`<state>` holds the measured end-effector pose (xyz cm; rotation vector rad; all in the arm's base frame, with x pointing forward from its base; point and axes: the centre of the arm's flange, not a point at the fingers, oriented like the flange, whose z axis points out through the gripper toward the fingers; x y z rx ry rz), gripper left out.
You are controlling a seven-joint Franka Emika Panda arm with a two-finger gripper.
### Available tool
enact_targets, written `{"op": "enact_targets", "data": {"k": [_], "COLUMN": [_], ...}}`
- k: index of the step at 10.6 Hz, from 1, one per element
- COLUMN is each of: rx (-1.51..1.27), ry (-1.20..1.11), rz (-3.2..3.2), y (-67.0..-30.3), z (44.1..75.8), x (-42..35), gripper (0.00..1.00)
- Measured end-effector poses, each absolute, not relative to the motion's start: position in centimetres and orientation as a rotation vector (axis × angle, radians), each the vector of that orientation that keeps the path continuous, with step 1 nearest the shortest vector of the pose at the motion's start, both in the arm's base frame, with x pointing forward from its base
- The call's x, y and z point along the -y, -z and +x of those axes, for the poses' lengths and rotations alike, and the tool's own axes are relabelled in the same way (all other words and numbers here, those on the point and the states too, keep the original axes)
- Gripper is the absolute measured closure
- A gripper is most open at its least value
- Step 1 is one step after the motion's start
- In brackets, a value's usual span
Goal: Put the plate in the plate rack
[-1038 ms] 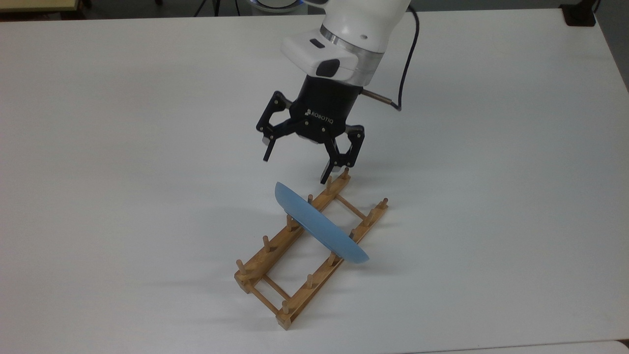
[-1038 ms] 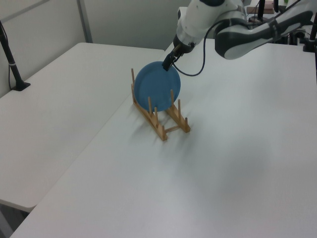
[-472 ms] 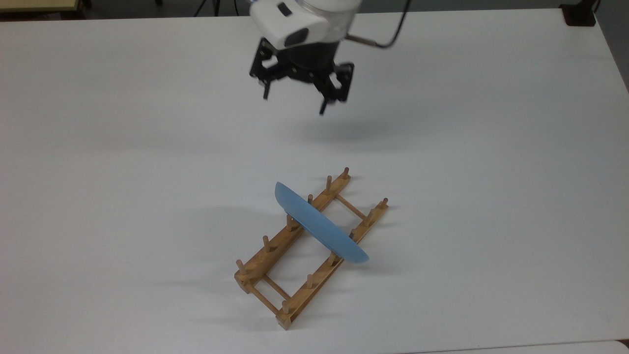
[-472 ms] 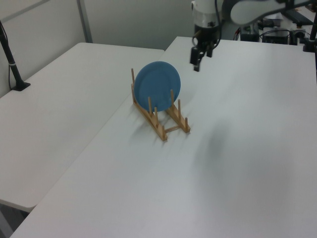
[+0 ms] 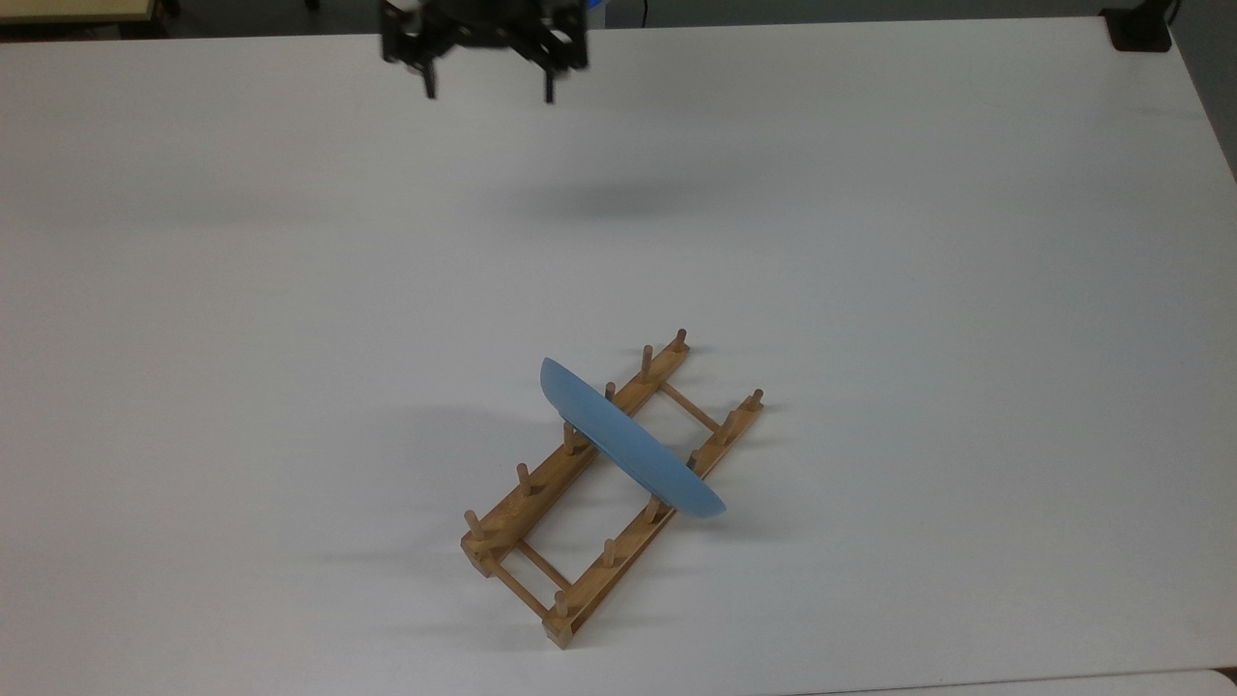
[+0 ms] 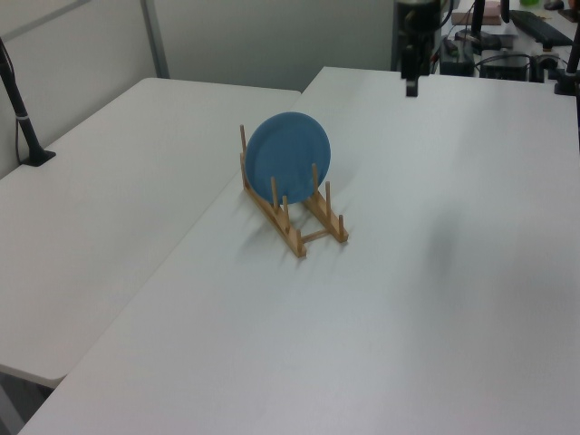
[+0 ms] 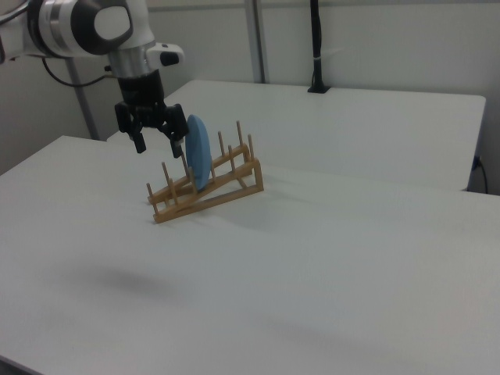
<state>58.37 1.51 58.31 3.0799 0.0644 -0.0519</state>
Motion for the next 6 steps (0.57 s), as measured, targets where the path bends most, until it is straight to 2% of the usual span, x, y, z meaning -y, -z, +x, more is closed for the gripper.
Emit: {"op": "enact_targets", "data": {"k": [3, 6], "rx": [-0.07, -0.064], "ry": [0.073, 0.083], "rz": [3.092, 3.092], "y": [-59.8, -59.6], "z": [56.2, 56.0], "x": [1.2, 1.2], "gripper": [0.0, 0.0]}}
